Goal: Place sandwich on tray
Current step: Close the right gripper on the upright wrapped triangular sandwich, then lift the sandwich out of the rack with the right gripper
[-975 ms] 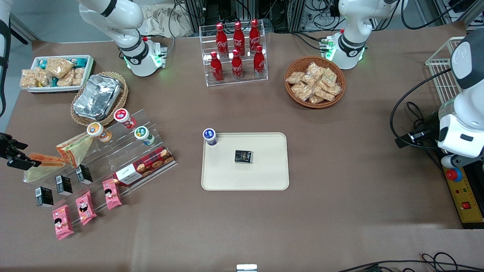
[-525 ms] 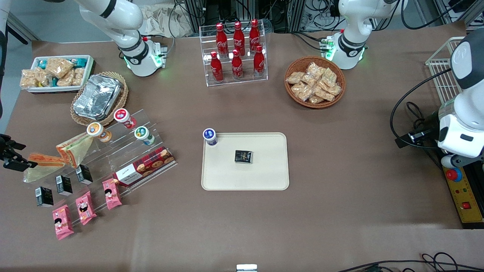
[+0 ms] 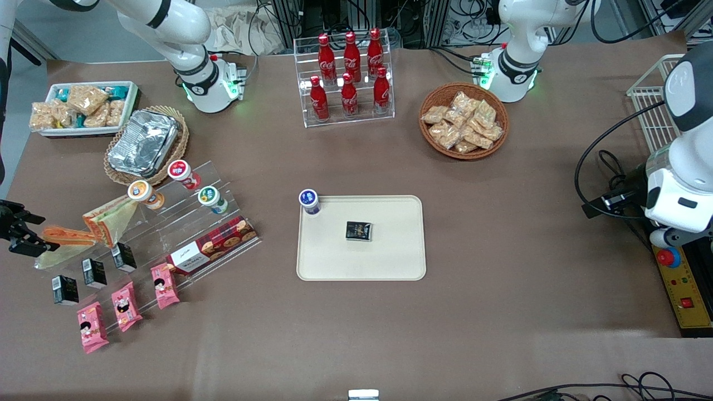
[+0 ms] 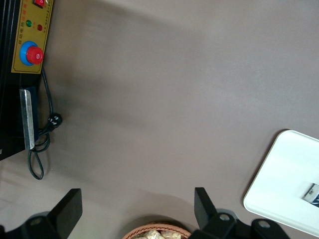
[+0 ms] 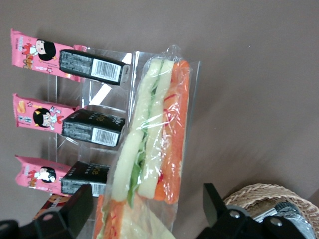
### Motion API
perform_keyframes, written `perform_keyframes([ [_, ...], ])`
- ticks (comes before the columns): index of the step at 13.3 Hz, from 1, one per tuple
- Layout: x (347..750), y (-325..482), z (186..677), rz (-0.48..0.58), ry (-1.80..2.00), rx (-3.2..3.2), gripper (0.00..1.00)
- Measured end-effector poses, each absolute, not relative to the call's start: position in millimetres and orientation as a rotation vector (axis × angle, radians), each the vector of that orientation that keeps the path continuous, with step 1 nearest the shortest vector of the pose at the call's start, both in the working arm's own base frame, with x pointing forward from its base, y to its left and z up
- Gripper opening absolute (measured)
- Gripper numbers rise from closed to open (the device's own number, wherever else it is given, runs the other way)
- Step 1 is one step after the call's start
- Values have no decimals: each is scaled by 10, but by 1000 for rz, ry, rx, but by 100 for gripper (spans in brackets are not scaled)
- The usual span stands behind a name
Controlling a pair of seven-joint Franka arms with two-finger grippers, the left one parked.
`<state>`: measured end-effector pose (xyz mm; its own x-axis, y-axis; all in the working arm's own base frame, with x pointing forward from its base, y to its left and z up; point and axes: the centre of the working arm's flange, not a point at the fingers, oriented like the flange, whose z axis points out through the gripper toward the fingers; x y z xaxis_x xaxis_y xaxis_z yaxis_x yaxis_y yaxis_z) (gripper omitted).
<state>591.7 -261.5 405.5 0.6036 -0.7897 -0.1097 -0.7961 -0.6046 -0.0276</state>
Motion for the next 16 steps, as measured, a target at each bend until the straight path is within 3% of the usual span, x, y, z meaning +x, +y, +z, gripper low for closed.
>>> perform_keyframes([
  [12,5970,-2719,3812,119,1472,-2648,95],
  [15,5967,-2726,3810,115,1406,-2682,63],
  [16,5967,-2728,3812,113,1391,-2689,59],
])
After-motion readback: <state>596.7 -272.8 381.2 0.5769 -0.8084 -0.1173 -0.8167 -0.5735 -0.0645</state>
